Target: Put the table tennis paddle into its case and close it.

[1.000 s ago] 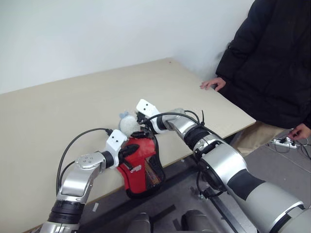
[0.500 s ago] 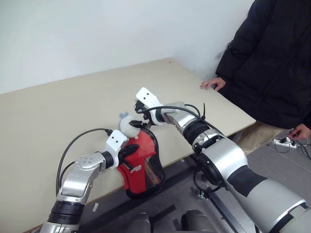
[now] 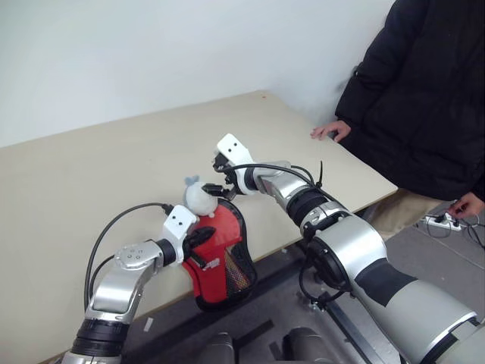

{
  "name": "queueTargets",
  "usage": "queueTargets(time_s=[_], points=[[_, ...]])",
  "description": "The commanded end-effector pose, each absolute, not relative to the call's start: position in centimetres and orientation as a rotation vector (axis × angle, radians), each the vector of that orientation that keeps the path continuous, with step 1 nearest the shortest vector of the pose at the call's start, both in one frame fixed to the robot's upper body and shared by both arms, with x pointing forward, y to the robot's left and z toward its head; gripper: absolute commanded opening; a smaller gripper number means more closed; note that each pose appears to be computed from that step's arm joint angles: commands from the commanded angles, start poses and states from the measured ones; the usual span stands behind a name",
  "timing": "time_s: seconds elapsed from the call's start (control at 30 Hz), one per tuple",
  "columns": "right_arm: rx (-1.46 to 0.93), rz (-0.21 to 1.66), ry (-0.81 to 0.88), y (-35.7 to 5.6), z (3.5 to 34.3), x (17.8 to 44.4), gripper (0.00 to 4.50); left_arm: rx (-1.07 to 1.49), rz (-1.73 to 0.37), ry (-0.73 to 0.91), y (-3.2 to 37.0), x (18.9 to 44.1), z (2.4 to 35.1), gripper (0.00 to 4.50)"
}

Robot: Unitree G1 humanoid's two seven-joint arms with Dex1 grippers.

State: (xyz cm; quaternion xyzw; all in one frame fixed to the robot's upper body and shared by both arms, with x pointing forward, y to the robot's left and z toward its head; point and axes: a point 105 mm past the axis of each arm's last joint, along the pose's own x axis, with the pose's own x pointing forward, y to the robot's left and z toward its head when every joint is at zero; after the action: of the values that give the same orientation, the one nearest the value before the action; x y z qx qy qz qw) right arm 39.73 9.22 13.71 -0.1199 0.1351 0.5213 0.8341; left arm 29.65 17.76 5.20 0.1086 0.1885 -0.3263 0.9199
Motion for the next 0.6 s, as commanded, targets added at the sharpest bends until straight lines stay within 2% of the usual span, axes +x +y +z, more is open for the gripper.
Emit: queueTargets(time_s=[0.03, 0.23, 0.6], points=[[-0.2, 1.268, 0.177, 15.69, 15.93, 35.68, 4.44, 0.219, -0.657, 0.425, 18.28, 29.28, 4.56, 0.0], [-0.266, 1.276, 0.14, 15.57, 15.92, 35.74, 4.44, 0.22, -0.659, 0.426, 18.3, 29.32, 4.58, 0.0], [-0.278, 1.21, 0.178, 15.14, 15.07, 36.31, 4.44, 0.22, -0.666, 0.424, 18.21, 29.45, 4.67, 0.0]])
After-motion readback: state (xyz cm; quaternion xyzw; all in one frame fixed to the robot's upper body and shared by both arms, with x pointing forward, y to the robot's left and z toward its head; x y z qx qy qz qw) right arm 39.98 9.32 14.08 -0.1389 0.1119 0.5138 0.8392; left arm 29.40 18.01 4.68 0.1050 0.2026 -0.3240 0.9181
